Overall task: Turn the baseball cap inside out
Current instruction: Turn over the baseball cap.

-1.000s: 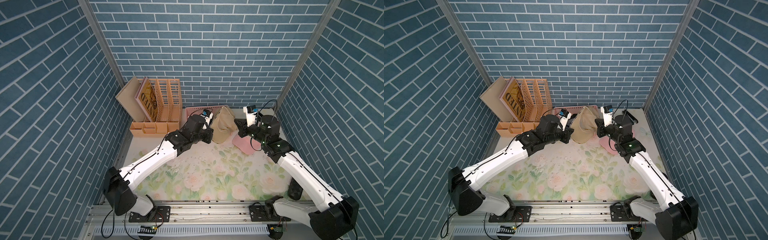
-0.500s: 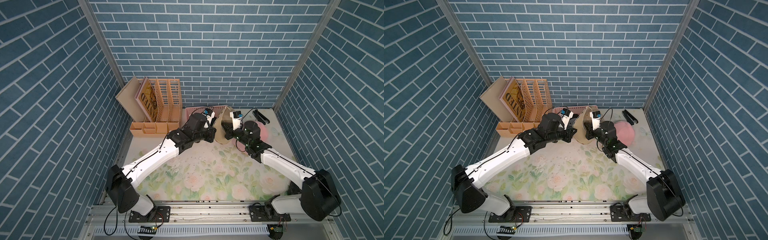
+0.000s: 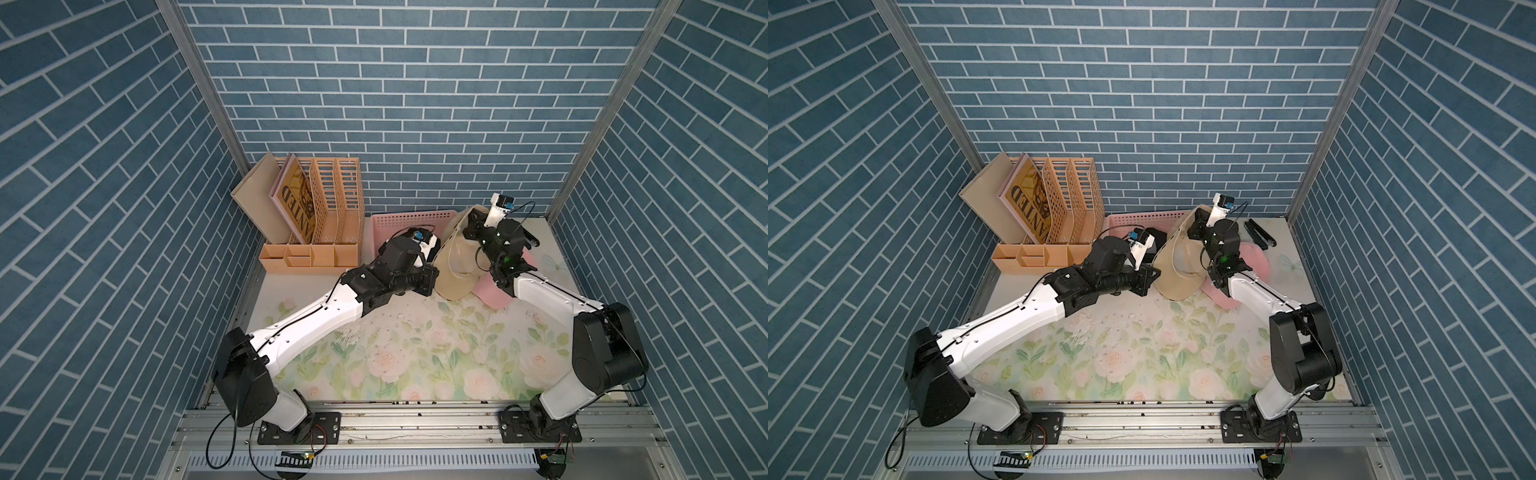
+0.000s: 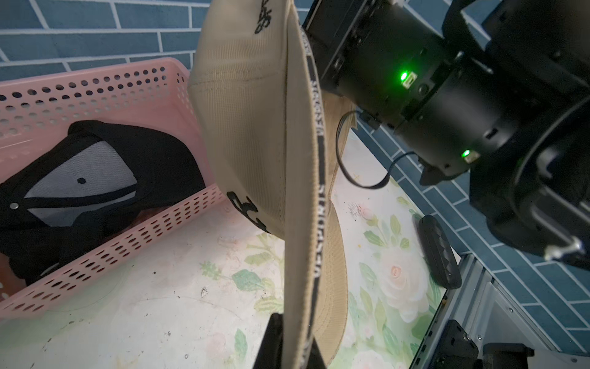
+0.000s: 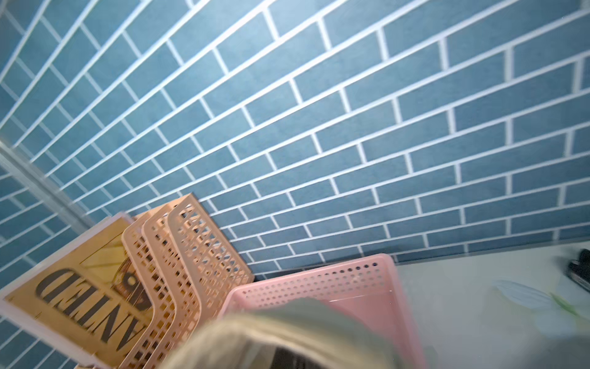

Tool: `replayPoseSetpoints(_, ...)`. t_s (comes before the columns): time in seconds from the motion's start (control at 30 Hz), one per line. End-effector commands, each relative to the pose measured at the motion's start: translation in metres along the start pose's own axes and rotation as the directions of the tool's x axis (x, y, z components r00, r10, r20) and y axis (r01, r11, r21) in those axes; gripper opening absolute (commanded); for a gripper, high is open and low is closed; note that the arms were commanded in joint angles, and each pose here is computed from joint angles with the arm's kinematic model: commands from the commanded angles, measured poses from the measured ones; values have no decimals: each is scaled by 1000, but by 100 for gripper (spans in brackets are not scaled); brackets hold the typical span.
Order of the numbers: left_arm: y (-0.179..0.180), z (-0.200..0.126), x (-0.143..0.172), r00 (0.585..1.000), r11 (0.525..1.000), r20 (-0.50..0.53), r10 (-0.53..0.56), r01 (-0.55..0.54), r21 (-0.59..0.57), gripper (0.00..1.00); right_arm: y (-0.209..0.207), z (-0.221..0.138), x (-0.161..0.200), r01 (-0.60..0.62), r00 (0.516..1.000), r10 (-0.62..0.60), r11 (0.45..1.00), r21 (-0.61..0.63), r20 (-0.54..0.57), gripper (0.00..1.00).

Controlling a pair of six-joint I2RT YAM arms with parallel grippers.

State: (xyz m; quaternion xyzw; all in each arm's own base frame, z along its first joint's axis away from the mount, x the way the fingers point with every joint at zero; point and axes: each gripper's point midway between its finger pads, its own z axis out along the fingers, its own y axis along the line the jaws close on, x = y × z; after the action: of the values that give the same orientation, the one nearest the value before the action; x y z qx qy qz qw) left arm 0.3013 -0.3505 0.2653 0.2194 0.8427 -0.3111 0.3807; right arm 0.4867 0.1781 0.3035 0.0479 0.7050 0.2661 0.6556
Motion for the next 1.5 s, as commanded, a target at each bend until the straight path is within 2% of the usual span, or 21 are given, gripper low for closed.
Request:
replayPoseSetpoints(0.0, -5, -12, -9, 999, 1000, 47, 6, -7, 18, 0, -20, -3, -10, -46, 999, 44, 996, 79, 31, 0)
replayPoseSetpoints(0.17, 3, -18, -17, 997, 1000, 81, -1, 1, -3, 0, -46, -18, 16, 40, 996, -25, 982, 183, -85, 0)
replayPoseSetpoints(0.27, 8, -21, -24, 995, 1000, 98, 2, 0, -20, 0, -51, -26, 32, 91, 984, -58, 976, 199, -169, 0)
replayPoseSetpoints(0.37, 13, -19, -27, 995, 999, 105, 5, -2, -32, 0, -39, -33, 43, 122, 964, -87, 985, 125, -253, 1)
replayPoseSetpoints(0.53, 13, -8, -27, 997, 999, 76, 21, -19, -34, 0, 1, -44, 46, 162, 916, -170, 985, -51, -363, 23)
replayPoseSetpoints(0.63, 13, -7, -29, 997, 999, 73, 31, -28, -36, 0, 13, -55, 43, 173, 894, -199, 980, -102, -402, 28)
replayPoseSetpoints(0.67, 13, -6, -30, 997, 999, 70, 37, -34, -35, 0, 14, -59, 43, 181, 887, -212, 977, -113, -410, 27)
replayPoseSetpoints(0.77, 9, -7, -32, 997, 999, 65, 48, -47, -25, 0, 12, -65, 52, 203, 863, -240, 971, -129, -444, 13)
replayPoseSetpoints(0.83, 10, -7, -31, 996, 997, 53, 72, -70, -36, 0, 10, -69, 58, 202, 852, -242, 970, -135, -465, 12)
replayPoseSetpoints(0.87, 14, -8, -31, 995, 994, 43, 93, -91, -61, 0, 12, -72, 60, 191, 849, -238, 971, -147, -471, 15)
replayPoseSetpoints(0.97, 31, -14, -31, 988, 975, 9, 152, -148, -166, 0, 28, -88, 60, 127, 853, -214, 970, -210, -476, 29)
replayPoseSetpoints(1.07, 38, -22, -34, 989, 969, 14, 144, -138, -204, 0, 57, -117, 55, 112, 861, -244, 946, -303, -446, 42)
replayPoseSetpoints(1.17, 47, -15, -33, 998, 979, 15, 54, -50, -196, 0, 88, -140, 58, 152, 846, -320, 911, -383, -426, 51)
replayPoseSetpoints(1.3, 45, -5, -33, 997, 990, 22, -79, 81, -120, 0, 121, -161, 67, 233, 831, -424, 853, -466, -361, 56)
replayPoseSetpoints(1.47, 38, 0, -40, 973, 973, -6, -232, 232, -9, 0, 145, -180, 83, 404, 784, -583, 739, -540, -212, 60)
